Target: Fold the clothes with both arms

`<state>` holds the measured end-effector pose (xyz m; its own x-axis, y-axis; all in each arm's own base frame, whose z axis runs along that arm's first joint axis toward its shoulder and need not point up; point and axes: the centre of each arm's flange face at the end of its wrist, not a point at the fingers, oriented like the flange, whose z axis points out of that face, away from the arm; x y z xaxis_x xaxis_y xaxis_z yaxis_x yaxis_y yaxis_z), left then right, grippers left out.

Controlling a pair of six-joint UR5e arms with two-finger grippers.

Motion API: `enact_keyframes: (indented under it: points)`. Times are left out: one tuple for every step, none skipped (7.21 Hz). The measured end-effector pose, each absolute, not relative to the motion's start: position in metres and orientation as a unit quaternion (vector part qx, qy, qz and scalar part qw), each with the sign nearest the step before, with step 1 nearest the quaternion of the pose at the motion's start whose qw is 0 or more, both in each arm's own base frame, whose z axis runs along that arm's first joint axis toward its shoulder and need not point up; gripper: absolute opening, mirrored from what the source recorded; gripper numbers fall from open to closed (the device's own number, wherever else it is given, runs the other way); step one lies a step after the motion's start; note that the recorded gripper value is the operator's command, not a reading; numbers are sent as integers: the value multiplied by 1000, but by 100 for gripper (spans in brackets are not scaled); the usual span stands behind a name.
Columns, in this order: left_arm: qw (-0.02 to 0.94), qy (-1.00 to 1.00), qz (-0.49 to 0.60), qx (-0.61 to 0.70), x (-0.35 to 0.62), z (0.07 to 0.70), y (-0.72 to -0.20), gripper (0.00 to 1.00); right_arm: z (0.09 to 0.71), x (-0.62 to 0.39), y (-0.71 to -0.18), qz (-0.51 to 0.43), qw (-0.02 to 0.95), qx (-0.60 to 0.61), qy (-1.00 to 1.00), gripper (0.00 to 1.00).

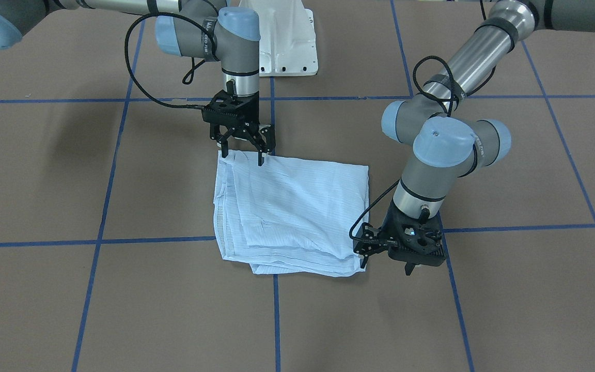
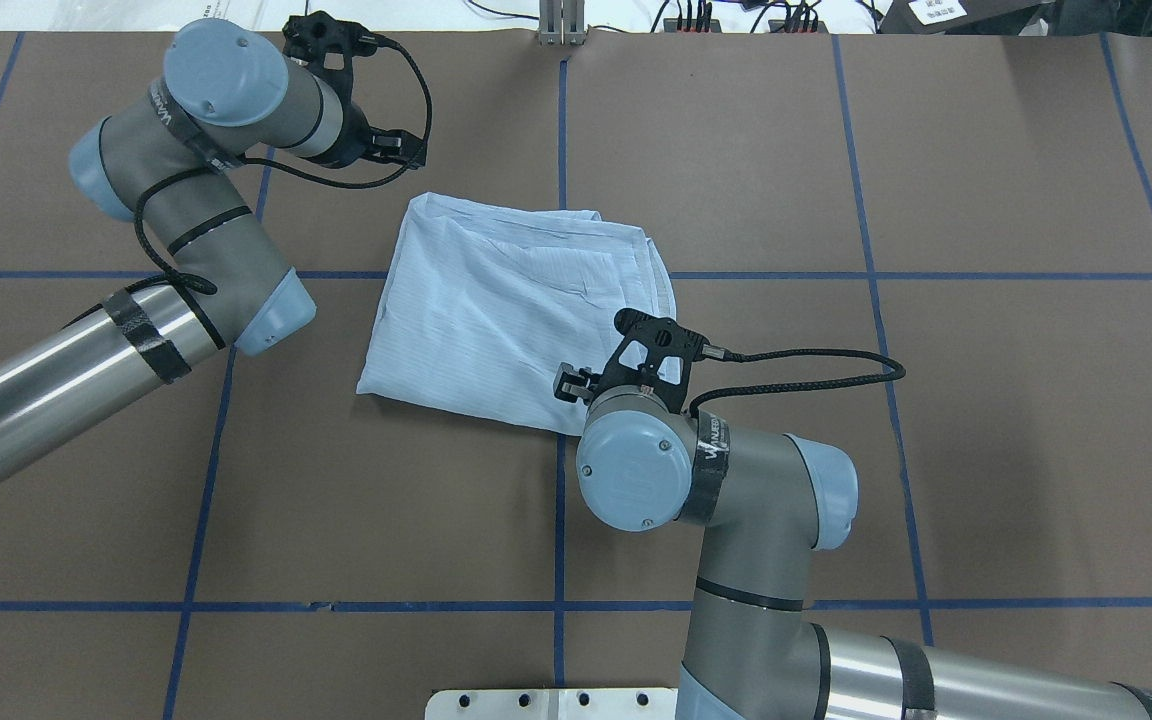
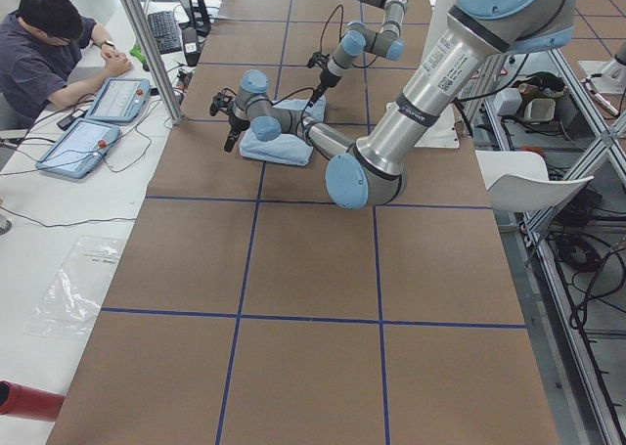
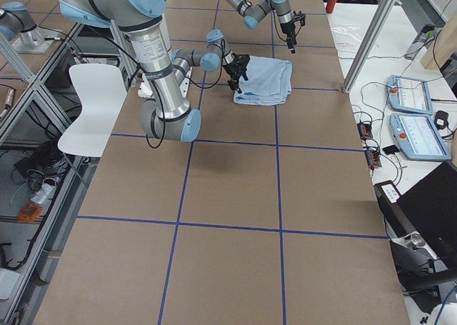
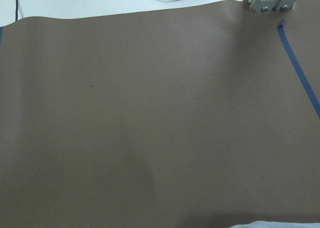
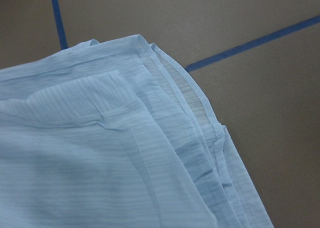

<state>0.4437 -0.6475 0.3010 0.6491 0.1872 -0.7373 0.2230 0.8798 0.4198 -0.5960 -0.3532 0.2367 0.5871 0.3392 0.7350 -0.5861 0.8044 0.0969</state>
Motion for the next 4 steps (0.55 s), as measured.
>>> enact_keyframes:
  points:
    - [874,419,-10,246,443,300,-647,100,242,-599,-351,263,877,169,-365,100]
    - [873,420,-10,247,442,300,-646,100,247,-603,-352,263,879,171,-360,100]
    - [873,421,-10,247,442,299,-646,100,256,-609,-354,264,879,173,-356,100]
    - [872,421,-10,248,442,298,-645,100,264,-616,-357,265,876,176,-362,100]
